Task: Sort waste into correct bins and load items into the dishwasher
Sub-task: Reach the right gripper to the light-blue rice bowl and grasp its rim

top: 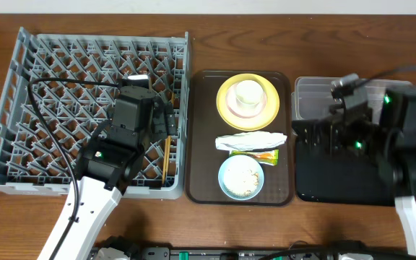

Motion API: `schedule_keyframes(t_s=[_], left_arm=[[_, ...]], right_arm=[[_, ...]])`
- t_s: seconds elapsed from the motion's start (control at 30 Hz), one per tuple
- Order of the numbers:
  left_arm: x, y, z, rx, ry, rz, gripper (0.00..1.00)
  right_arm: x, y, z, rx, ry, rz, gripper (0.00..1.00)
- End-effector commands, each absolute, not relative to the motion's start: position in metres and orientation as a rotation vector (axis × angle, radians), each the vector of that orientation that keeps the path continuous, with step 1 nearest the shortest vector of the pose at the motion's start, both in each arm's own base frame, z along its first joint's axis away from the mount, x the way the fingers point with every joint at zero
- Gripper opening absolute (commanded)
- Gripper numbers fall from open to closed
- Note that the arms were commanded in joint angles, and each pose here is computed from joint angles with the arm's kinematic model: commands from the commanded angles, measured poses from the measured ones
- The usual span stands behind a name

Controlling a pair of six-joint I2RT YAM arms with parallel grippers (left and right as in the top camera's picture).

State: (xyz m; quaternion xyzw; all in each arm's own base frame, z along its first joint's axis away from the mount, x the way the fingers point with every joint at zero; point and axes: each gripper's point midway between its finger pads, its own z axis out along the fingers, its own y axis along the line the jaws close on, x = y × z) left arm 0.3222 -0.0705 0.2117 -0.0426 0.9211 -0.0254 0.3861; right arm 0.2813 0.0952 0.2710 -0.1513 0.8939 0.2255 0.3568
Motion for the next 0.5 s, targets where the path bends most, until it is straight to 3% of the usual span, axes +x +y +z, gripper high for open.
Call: schedule_keyframes(t_s=[0.0,0.03,0.1,0.47], left_arm=[[0.325,-0.068,0.218,-0.122,2.331,-0.058,0.91],[0.325,-0.068,0.218,-0.122,2.331,-0.058,0.91],[0.325,-0.068,0.218,-0.122,2.331,-0.058,0.91],[0.325,-0.068,0.218,-0.122,2.331,-0.058,0.92]], right_arm=[[0.273,0.131,0.288,-0.430,2.264,0.935,0.88],[0.271,0.135,0.288,-0.441,2.267,0.977,0.72],[0.269,0.142,0.277,-0.455,2.315,0.985,0.59],[0.209,0.210,0.202,-0.738,2.628,0.643,0.57]])
